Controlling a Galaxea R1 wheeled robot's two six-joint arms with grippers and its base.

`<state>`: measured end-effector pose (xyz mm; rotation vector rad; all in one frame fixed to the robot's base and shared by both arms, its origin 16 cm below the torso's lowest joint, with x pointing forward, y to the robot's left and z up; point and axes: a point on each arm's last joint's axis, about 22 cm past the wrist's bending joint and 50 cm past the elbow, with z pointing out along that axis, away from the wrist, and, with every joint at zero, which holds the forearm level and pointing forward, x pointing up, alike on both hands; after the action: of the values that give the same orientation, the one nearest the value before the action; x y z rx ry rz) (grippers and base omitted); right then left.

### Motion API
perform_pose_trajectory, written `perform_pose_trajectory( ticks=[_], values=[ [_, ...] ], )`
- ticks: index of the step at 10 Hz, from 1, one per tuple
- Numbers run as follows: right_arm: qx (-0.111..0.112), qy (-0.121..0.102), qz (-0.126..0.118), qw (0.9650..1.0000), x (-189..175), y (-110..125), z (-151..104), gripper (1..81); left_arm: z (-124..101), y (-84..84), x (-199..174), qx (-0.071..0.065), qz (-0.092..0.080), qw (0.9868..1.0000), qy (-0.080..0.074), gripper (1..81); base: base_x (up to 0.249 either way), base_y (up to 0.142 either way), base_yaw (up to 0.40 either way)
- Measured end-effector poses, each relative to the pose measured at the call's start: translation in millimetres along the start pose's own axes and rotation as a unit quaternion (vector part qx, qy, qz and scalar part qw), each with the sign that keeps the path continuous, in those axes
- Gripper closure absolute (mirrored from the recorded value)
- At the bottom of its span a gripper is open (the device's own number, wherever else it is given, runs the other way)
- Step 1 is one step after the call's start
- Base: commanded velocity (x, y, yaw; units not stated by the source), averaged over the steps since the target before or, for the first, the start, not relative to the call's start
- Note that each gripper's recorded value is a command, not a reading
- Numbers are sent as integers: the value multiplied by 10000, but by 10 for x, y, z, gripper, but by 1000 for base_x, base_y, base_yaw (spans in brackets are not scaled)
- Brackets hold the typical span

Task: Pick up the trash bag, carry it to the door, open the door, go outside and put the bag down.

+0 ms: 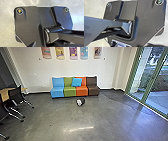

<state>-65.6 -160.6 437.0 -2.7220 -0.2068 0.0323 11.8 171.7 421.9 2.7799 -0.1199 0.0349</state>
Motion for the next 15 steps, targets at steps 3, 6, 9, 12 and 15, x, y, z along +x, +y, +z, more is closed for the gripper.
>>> perform_pose_trajectory(
  ticks=[3,6,9,12,15],
  values=[
    [0,-2,0,10000,-3,-1,0,10,0,-2,25,1,5,10000,14,10,134,0,0],
    [1,-4,1,10000,-2,-1,0,10,1,-2,27,0,6,10000,14,10,136,0,0],
    [0,-2,-2,10000,-3,-1,0,10,0,-2,26,0,7,10000,16,10,141,0,0],
    [0,-2,-2,10000,-3,-1,0,10,0,-2,25,1,7,10000,14,10,142,0,0],
    [2,-2,-2,10000,-3,-2,0,10,1,0,26,-1,5,10000,16,10,142,0,0]
  ],
)
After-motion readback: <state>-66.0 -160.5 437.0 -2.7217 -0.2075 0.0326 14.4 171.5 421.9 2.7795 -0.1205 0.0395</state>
